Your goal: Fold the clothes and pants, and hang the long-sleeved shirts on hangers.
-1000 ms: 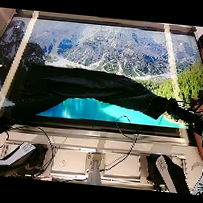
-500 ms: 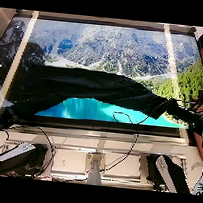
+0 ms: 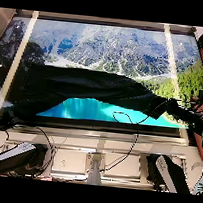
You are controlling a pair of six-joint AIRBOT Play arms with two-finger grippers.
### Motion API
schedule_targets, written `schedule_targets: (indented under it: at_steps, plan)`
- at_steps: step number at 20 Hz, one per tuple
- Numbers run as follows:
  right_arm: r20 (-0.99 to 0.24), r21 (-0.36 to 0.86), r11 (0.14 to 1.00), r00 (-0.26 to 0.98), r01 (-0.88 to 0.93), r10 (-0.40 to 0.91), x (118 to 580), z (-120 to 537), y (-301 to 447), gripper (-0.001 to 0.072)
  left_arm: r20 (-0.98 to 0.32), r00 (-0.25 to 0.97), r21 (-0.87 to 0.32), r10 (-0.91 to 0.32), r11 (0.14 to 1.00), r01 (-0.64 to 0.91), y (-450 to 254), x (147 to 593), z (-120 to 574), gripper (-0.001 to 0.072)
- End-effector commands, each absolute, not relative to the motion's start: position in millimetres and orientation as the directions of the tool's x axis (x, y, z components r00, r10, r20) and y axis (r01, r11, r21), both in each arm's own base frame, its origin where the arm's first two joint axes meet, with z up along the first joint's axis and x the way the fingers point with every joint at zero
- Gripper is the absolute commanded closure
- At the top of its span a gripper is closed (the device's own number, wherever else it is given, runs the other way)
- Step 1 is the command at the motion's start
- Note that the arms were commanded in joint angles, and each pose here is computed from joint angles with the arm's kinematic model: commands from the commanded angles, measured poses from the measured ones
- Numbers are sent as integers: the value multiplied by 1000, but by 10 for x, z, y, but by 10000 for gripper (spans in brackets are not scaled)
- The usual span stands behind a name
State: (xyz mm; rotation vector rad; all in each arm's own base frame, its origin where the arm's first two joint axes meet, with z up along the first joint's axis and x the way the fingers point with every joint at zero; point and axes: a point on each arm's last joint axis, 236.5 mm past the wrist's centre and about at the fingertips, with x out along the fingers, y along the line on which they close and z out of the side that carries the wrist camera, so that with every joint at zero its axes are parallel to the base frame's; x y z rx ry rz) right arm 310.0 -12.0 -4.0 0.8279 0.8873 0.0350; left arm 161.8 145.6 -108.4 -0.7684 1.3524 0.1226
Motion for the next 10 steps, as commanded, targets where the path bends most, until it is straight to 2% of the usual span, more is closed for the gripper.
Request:
schedule_targets:
  at_steps: [1,5,8,10]
  plan:
    - [-672,653,697,652,297,351,3101,-36,-121,659,-908,252,-419,-336,768,-484,1540,1645,-980,265]
    - [-671,653,697,652,297,351,3102,-35,-120,659,-907,266,-419,-327,770,-482,1584,1688,-937,264]
    - [-671,653,697,652,297,351,3102,-35,-120,659,-887,326,-454,-327,746,-487,1582,1830,-895,170]
    - [-672,653,697,652,297,351,3101,-36,-121,659,-876,345,-473,-336,734,-486,1560,1876,-873,148]
